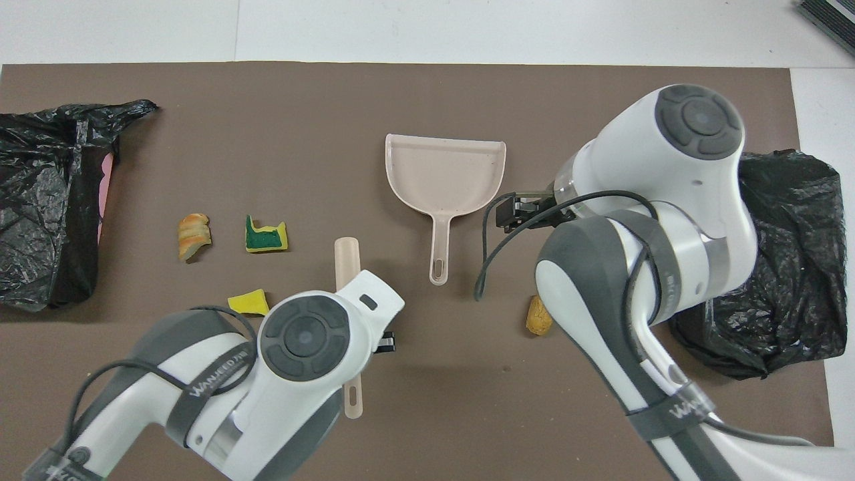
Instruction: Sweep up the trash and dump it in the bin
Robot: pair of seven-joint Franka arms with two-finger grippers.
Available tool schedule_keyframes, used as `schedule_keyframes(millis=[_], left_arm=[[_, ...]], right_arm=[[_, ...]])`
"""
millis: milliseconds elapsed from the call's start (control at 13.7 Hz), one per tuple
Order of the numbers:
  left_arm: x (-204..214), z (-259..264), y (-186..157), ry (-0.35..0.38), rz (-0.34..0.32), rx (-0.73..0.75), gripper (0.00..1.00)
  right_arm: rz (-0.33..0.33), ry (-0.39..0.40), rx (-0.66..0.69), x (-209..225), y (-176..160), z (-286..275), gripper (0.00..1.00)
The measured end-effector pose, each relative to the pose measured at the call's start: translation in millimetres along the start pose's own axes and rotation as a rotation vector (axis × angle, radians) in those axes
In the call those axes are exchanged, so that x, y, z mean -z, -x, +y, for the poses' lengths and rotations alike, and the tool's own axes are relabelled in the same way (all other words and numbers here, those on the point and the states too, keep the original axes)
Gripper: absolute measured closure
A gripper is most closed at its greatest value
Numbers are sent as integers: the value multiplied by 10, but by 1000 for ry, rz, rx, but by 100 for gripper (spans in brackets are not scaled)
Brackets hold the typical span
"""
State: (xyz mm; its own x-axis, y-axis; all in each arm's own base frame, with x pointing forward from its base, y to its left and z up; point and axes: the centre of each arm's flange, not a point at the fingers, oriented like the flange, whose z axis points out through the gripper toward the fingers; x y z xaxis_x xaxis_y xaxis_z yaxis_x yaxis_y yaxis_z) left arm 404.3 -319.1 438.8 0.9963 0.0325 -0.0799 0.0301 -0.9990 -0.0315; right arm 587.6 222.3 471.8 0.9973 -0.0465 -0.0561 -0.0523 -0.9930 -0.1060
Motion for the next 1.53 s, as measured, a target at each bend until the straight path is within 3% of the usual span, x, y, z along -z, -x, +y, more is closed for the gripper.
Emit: schedule_keyframes(millis=[292, 730, 1095, 1241, 1533], left_arm=[[5, -540, -492, 12, 3, 59, 74], [-127, -1758, -1207, 34, 20, 54, 74], [-330, -2988, -1471, 46, 25, 105, 74], [-494, -3341, -1461, 48, 29, 133, 74], [-821, -3525, -1371, 49, 50, 130, 74]], right_arm=[[1, -10, -54, -446, -97, -258, 0], [-7, 2, 15, -1073, 75, -929, 0], [0, 23, 53, -1241, 133, -1078, 0], [4, 49, 65, -1344, 111, -1062, 4], [3, 53, 68, -1372, 110, -1068, 52]])
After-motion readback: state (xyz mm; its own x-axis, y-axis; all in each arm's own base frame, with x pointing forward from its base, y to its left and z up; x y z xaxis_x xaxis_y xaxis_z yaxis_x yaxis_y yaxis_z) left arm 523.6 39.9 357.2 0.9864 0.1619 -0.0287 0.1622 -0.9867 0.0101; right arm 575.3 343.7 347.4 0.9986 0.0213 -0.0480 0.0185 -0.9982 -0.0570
